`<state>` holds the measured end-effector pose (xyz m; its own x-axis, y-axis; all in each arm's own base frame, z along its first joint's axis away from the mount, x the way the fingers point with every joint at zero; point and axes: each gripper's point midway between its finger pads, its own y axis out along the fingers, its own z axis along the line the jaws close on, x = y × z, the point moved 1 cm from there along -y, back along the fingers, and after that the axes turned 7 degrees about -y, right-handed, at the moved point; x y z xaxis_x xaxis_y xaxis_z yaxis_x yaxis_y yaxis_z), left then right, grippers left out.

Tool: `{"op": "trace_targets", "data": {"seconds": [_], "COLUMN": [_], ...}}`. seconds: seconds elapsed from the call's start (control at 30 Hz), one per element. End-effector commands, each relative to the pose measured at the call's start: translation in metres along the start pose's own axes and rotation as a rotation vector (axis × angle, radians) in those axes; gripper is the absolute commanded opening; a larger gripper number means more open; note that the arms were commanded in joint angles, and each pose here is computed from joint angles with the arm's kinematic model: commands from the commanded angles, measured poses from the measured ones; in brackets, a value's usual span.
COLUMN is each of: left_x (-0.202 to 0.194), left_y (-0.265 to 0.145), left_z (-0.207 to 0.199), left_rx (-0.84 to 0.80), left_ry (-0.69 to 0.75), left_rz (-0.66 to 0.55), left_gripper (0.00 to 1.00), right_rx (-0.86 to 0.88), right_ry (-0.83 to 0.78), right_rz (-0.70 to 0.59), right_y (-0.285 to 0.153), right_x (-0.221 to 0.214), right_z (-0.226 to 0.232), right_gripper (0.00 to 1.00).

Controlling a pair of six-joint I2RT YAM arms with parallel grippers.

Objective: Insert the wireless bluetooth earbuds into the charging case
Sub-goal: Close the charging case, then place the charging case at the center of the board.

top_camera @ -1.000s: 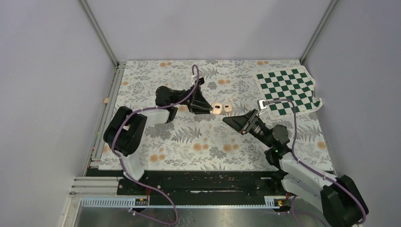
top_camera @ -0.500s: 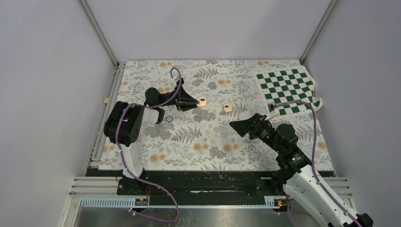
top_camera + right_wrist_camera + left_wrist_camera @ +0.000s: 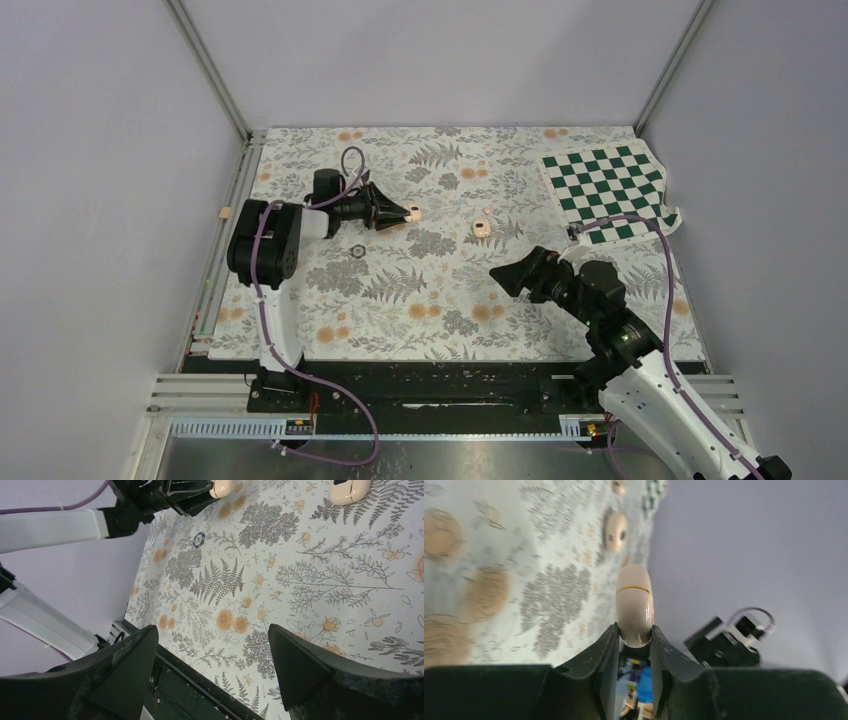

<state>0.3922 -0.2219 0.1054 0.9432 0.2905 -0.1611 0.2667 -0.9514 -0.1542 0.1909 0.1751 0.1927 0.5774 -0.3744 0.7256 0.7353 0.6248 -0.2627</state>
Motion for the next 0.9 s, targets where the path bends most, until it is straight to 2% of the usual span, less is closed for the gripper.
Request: {"op": "trace_targets", "data": {"seconds": [0.0, 0.17, 0.3, 0.6, 0.63, 0.8, 0.87], "left_x": [0.003, 0.002, -0.007, -0.008, -0.007, -0.002, -0.002], "left_y": [-0.012, -0.01, -0.01, -0.017, -0.018, -0.027, -0.031], "left_z": [0.007, 0.025, 0.056, 0.069, 0.071, 0.077, 0.074], "left_rx": [0.24, 0.312, 0.436, 0.512, 0.53, 0.626, 0.645], "left_ry": [0.229, 0.202, 0.179, 0.169, 0.166, 0.163, 0.173], "left_rz": [-0.027, -0.007, 0.02, -0.004, -0.007, -0.044, -0.058], "left_gripper": [0.0, 0.0, 0.0, 0.0, 0.03, 0.6, 0.7], "right_rx": [-0.009, -0.003, 0.0, -0.006, -0.005, -0.001, -0.007], "right_ry": [-0.04, -0.035, -0.039, -0.04, -0.041, -0.027, -0.025], "right_rz": [-0.036, -0.021, -0.025, -0.003, 0.001, 0.007, 0.009], "right_y": [-0.001, 0.004, 0.004, 0.007, 0.008, 0.012, 0.012], "right_x": [0.018, 0.016, 0.018, 0.014, 0.013, 0.011, 0.01], "right_z": [0.006, 0.007, 0.008, 0.005, 0.005, 0.004, 0.003], "right_gripper": [0.89, 0.89, 0.89, 0.89, 0.89, 0.89, 0.88]}}
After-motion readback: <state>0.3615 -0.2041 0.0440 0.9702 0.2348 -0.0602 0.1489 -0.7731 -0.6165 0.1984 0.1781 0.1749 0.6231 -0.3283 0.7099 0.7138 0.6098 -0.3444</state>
